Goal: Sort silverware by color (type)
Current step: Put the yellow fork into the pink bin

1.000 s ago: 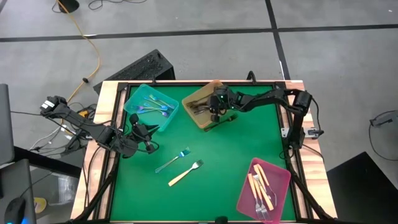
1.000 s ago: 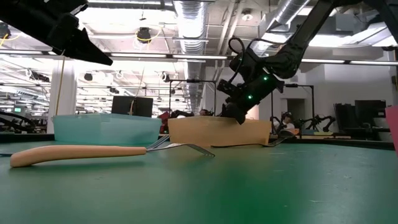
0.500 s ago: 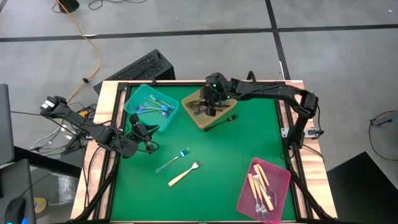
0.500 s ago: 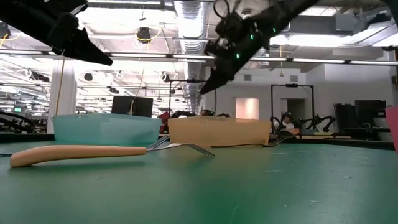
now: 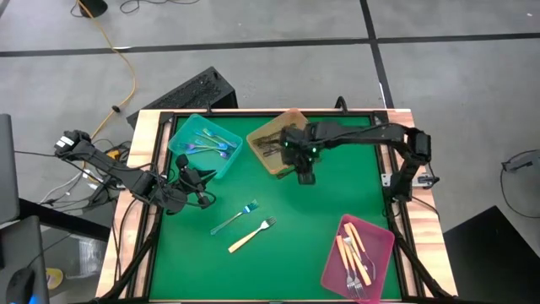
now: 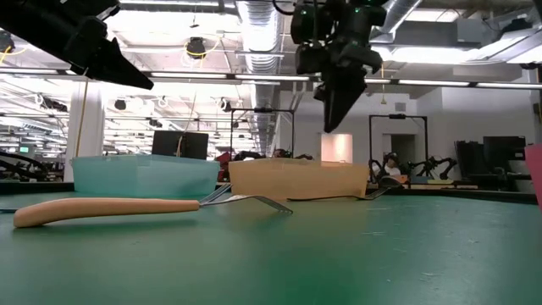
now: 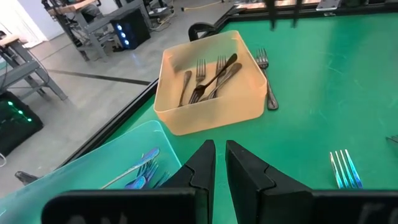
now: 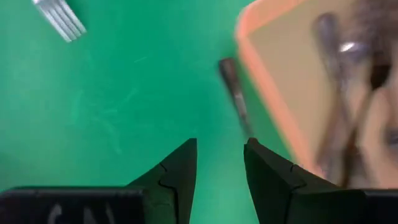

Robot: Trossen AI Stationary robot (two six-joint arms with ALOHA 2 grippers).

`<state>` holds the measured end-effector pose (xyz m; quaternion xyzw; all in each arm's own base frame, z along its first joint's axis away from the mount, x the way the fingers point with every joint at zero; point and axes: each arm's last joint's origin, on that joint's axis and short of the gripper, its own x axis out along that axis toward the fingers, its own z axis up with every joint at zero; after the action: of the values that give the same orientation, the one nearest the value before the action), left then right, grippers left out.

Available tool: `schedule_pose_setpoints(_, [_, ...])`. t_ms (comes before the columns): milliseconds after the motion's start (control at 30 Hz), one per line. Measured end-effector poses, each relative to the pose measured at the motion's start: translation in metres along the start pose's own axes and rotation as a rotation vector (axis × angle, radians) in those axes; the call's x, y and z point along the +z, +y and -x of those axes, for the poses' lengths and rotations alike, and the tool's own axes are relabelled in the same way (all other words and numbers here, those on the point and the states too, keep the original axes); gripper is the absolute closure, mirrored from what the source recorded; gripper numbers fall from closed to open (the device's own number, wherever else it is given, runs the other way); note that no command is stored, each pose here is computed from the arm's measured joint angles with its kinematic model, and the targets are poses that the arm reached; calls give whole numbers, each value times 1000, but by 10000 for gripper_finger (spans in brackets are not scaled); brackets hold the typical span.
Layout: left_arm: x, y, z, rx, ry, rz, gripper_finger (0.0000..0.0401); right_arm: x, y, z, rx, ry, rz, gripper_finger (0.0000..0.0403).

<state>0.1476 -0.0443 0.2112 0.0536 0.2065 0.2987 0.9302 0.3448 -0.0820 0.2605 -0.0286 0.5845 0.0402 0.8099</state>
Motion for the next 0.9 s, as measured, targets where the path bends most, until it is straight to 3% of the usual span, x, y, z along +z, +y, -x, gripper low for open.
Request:
schedule_pose_setpoints(133, [0,0,0,0,0,1,376,2,31,-13,34,-4,-35,249])
schedule_pose_setpoints(367, [0,0,0,-13,5,22,376,3,110,-52,118,-120,88,249])
schedule_pose_setpoints(500, [0,-3,0,-98,38,78,376,5,143,-62,146,-231,96,249])
schedule_pose_setpoints(700, [1,-7,1,-206,70,167,363,3,171,-61,117,-240,55,249])
schedule_pose_setpoints(900, [8,-17,1,-391,68,166,314,9,183,-58,114,-326,142,249])
